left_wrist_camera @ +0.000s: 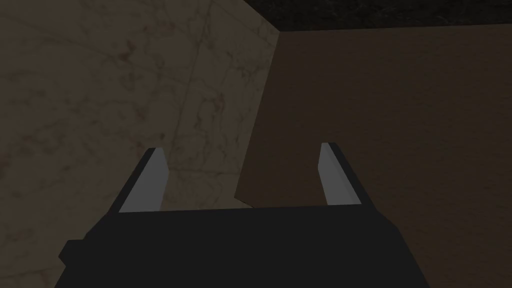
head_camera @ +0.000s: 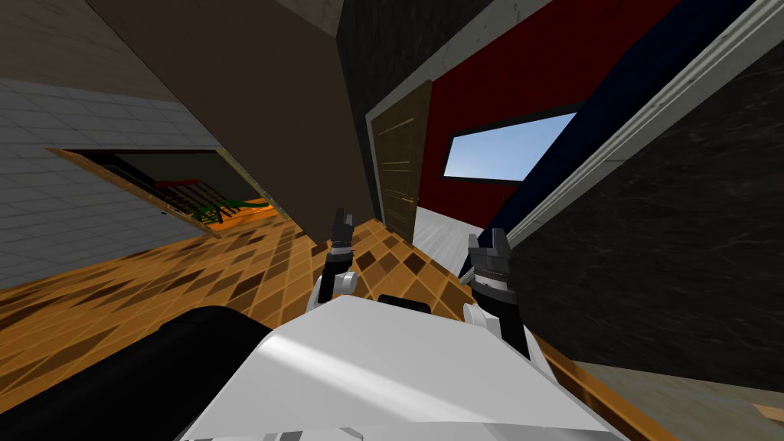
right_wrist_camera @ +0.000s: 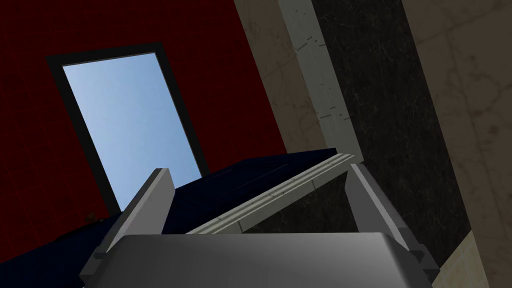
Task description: Push the door open
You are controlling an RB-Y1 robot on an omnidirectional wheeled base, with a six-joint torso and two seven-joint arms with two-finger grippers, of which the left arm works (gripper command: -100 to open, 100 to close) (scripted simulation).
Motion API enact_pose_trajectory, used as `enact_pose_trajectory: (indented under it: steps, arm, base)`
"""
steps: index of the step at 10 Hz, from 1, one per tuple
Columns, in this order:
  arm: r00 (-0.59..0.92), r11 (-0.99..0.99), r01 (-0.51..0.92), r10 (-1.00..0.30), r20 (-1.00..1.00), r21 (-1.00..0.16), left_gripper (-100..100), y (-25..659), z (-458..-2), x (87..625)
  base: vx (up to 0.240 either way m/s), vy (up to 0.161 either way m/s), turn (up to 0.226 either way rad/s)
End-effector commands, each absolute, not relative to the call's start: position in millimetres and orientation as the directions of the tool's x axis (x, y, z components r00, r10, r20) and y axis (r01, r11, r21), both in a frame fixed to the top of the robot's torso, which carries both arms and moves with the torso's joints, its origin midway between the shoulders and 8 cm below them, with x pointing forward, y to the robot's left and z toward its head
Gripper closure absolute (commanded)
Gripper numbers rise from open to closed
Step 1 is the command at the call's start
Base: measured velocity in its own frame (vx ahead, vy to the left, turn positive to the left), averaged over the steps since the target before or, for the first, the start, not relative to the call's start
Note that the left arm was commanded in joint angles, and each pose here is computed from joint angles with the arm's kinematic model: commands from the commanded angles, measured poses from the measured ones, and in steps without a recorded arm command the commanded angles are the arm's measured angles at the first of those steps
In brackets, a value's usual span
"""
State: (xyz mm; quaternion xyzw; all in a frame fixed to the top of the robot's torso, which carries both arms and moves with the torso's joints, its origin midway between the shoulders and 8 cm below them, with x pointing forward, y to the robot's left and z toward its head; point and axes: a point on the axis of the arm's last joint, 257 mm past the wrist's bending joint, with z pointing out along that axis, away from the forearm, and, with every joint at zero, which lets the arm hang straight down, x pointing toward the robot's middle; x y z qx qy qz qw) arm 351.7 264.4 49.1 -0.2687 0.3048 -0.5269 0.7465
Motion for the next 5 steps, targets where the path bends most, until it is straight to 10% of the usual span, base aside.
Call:
enact_pose_trajectory:
  steps: [1,5]
  arm:
    - [0.239,0.288,0.618,-0.955,-0.174,-0.731,-100,261,41,360]
    - [0.192,0.258,0.605,-0.965,-0.176,-0.754,-100,252,21,380]
  base:
    - [0.153,0.007,-0.017]
    - [0.064,0.035,-0.045]
